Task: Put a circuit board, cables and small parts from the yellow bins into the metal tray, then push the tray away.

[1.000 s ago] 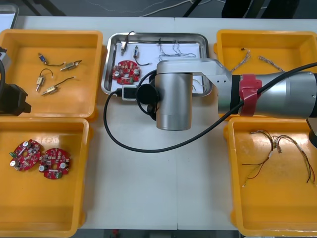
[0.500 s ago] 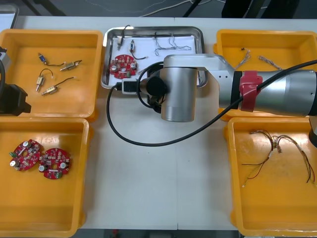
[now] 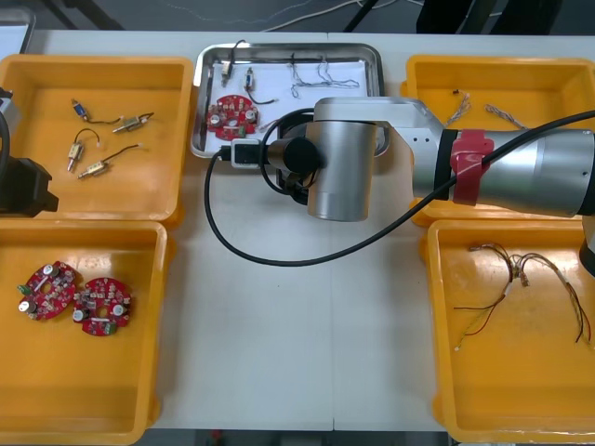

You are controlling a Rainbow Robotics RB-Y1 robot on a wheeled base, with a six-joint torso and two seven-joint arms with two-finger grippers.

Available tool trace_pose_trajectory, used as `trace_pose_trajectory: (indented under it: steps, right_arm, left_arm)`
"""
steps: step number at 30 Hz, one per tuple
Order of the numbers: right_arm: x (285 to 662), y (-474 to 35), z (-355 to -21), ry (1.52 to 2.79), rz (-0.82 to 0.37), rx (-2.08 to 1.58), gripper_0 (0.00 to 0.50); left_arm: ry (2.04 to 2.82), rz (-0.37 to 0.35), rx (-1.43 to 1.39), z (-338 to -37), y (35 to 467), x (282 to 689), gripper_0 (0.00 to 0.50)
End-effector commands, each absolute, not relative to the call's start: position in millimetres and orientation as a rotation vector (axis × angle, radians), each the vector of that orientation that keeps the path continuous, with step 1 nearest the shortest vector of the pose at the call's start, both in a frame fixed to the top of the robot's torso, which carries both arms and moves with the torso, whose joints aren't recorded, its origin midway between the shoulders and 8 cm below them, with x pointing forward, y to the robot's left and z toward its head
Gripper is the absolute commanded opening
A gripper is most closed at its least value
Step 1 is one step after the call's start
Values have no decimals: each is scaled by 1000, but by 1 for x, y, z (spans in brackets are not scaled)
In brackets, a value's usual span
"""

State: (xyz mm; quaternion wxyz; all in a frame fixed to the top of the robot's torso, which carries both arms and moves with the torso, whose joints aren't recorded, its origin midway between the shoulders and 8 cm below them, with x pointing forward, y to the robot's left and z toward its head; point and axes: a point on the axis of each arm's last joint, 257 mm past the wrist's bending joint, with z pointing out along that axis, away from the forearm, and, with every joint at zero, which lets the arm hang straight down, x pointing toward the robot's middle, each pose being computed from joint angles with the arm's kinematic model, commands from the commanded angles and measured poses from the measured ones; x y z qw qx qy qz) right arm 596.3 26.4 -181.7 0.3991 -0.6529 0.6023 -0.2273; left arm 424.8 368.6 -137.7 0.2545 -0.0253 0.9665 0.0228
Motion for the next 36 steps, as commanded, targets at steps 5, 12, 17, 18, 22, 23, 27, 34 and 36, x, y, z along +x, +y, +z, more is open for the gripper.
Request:
trace_pose_trajectory:
  steps: [5, 12, 17, 18, 22, 23, 27, 34, 36]
  right_arm:
    - [607, 39, -140, 1417, -628, -1664, 500]
    - [599, 39, -145, 1441, -610, -1677, 500]
    - [590, 36, -140, 1460, -616, -1683, 500]
    - [588, 35, -140, 1464, -618, -1686, 500]
    - [574, 31, -132, 1535, -594, -1672, 500]
    - [567, 30, -130, 1563, -584, -1667, 500]
    - [547, 20, -124, 1680, -534, -1627, 500]
    - [505, -8, -125, 1949, -368, -1416, 500]
    - [495, -21, -121, 2003, -346, -1345, 500]
  left_arm:
    - [2591, 58, -228, -129, 382, 421, 500]
    - [2591, 58, -228, -129, 382, 421, 500]
    - [2591, 58, -228, -129, 382, 421, 500]
    - [2591, 58, -228, -129, 382, 421, 500]
    - [2591, 58, -228, -129, 382, 421, 500]
    - [2591, 58, -228, -129, 382, 421, 500]
    - [2591, 58, -228, -129, 382, 421, 500]
    - [2591, 58, -228, -129, 382, 421, 500]
    - [2591, 58, -228, -129, 382, 421, 500]
